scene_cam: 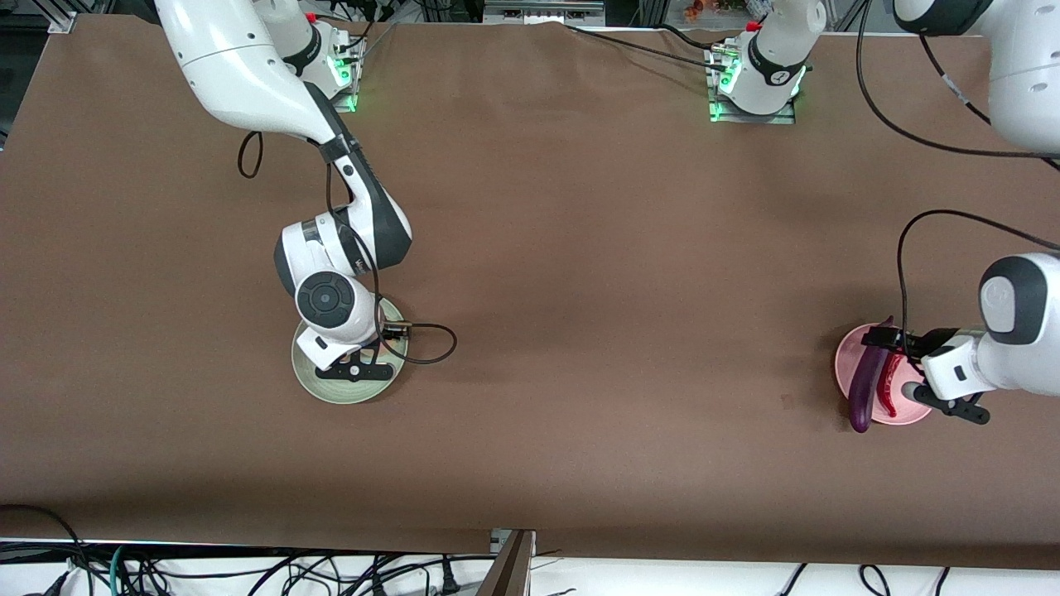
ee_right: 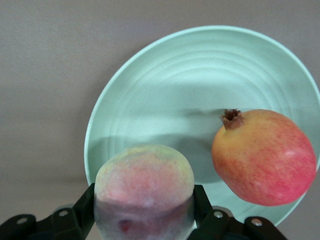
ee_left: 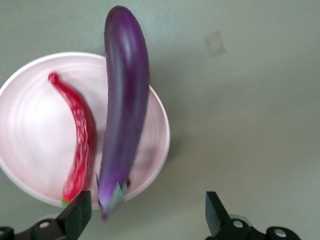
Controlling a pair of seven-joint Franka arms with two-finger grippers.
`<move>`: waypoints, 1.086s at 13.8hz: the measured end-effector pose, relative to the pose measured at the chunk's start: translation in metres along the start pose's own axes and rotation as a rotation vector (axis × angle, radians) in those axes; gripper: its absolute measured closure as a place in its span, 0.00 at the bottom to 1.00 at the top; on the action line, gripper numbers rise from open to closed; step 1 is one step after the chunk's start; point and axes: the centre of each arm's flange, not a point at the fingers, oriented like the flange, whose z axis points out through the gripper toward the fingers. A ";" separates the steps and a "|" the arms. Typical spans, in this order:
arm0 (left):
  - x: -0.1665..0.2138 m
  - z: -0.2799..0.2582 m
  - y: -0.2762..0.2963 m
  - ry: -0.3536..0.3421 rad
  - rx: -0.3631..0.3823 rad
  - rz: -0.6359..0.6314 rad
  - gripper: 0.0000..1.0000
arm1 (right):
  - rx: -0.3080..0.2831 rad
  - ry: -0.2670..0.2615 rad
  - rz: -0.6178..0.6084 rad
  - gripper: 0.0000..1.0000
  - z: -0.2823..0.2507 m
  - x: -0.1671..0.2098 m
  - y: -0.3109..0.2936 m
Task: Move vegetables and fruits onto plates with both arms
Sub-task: 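Release the eggplant with the left gripper while the right gripper places the peach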
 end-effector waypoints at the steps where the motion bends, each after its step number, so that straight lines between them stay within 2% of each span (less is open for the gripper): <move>1: -0.005 -0.020 0.010 0.003 0.003 -0.024 0.00 | 0.000 -0.001 0.001 0.21 0.003 0.001 0.000; 4: -0.028 -0.085 0.049 0.017 0.017 -0.108 0.00 | 0.000 -0.002 0.004 0.21 0.009 0.002 0.002; 7: -0.054 -0.147 0.094 0.048 0.041 -0.150 0.00 | 0.013 0.030 0.005 0.00 -0.007 0.015 0.018; 9: -0.073 -0.180 0.121 0.067 0.059 -0.172 0.00 | 0.030 0.075 -0.018 0.00 -0.044 0.022 0.029; 11: -0.091 -0.202 0.137 0.074 0.073 -0.190 0.00 | 0.034 0.092 -0.050 0.00 -0.088 0.019 0.043; 15: -0.113 -0.219 0.176 0.075 0.100 -0.228 0.00 | 0.024 0.063 -0.099 0.00 -0.160 0.003 0.095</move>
